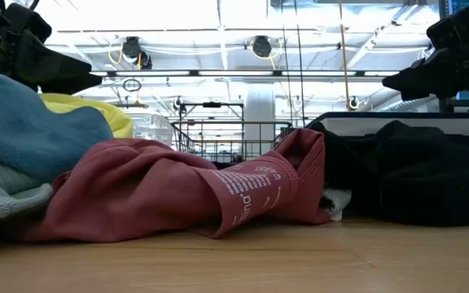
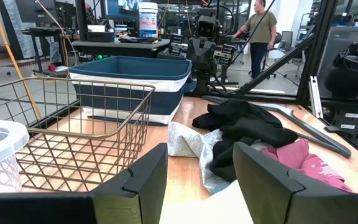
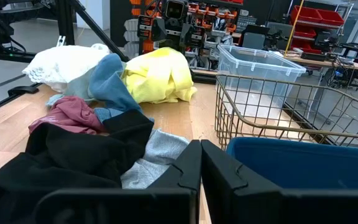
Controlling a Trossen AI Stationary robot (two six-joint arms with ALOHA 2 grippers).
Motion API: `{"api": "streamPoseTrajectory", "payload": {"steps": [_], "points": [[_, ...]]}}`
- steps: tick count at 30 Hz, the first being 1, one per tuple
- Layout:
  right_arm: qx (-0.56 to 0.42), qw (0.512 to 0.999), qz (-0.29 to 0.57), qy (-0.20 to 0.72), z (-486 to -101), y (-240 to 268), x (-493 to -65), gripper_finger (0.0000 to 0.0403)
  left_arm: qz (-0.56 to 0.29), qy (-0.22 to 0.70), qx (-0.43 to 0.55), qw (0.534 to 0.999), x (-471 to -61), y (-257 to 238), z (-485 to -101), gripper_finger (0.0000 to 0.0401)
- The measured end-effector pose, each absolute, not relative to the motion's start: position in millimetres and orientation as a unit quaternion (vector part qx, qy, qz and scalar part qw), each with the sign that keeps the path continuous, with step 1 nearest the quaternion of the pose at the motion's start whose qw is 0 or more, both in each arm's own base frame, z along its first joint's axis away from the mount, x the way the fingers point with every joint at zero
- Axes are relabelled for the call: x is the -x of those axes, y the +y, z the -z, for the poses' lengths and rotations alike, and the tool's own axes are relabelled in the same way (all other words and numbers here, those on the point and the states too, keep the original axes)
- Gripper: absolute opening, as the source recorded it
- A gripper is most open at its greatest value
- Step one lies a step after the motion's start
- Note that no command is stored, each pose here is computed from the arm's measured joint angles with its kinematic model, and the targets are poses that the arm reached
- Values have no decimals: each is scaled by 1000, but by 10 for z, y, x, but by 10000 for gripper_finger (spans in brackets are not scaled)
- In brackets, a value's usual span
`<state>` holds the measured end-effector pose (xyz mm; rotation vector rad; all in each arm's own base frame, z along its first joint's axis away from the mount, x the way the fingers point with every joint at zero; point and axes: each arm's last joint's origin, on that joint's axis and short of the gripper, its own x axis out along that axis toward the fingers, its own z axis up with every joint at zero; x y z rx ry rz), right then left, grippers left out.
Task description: Pick & Place Cloths
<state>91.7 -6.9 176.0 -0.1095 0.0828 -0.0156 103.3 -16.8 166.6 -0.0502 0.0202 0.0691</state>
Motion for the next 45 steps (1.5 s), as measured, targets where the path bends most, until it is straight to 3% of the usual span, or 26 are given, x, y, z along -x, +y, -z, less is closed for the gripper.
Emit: {"api": "streamPoseTrajectory", "payload": {"steps": [28,36,45], "points": [[53,998,8,37,-1768,-69,-917,4,-35,10,25,999,-1033,-168,-1666,184],[-57,998,12,36,-1768,-69,-917,4,-35,10,25,999,-1033,-168,-1666,184],[-62,998,12,30,-1780,-69,-918,4,-34,10,25,999,-1033,-168,-1666,184]]}}
